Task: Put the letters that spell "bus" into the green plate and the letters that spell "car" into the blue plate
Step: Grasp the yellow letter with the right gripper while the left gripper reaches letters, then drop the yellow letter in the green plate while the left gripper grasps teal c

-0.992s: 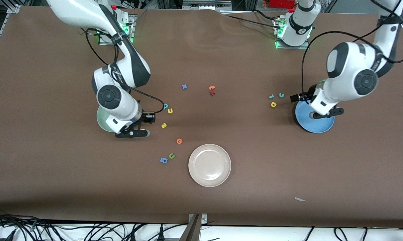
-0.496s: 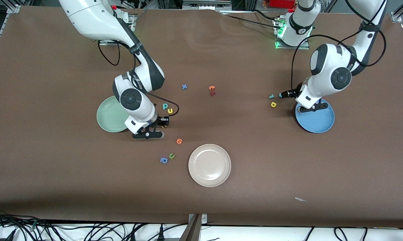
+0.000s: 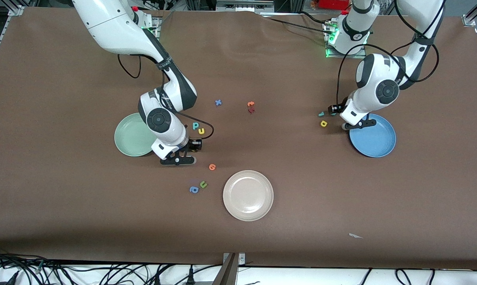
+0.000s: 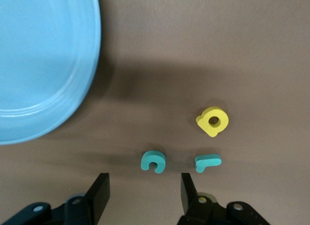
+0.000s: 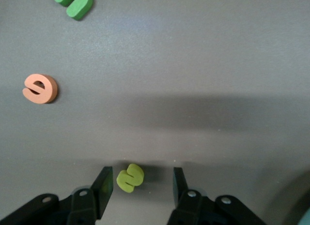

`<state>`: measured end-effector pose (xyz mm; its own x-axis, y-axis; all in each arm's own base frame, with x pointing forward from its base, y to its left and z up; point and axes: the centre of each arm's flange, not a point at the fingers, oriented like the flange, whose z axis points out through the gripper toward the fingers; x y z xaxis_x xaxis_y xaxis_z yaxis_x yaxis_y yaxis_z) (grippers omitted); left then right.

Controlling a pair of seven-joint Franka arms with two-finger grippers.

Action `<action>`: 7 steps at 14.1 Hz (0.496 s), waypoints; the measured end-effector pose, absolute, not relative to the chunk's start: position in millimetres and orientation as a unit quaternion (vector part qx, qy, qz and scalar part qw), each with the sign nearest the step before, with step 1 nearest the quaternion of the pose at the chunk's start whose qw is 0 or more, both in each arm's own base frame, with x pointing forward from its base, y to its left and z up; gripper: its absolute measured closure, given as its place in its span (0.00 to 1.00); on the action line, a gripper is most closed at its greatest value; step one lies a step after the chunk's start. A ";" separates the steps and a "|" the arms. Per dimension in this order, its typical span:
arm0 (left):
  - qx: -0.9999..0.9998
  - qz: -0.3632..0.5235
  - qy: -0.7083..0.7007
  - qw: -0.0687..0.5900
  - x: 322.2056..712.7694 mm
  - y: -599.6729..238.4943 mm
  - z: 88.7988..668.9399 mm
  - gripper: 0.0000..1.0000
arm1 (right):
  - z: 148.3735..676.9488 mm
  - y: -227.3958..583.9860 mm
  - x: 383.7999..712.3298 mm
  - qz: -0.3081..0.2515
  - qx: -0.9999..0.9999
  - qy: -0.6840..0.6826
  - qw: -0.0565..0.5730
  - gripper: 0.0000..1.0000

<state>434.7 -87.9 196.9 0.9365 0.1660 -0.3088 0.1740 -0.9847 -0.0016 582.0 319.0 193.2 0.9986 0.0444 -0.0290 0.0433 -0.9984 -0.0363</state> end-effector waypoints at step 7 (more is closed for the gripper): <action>0.985 -0.155 0.072 0.012 417.3 -98.7 178.8 0.36 | 177.7 325.9 575.6 0.015 -0.999 -0.028 0.018 0.41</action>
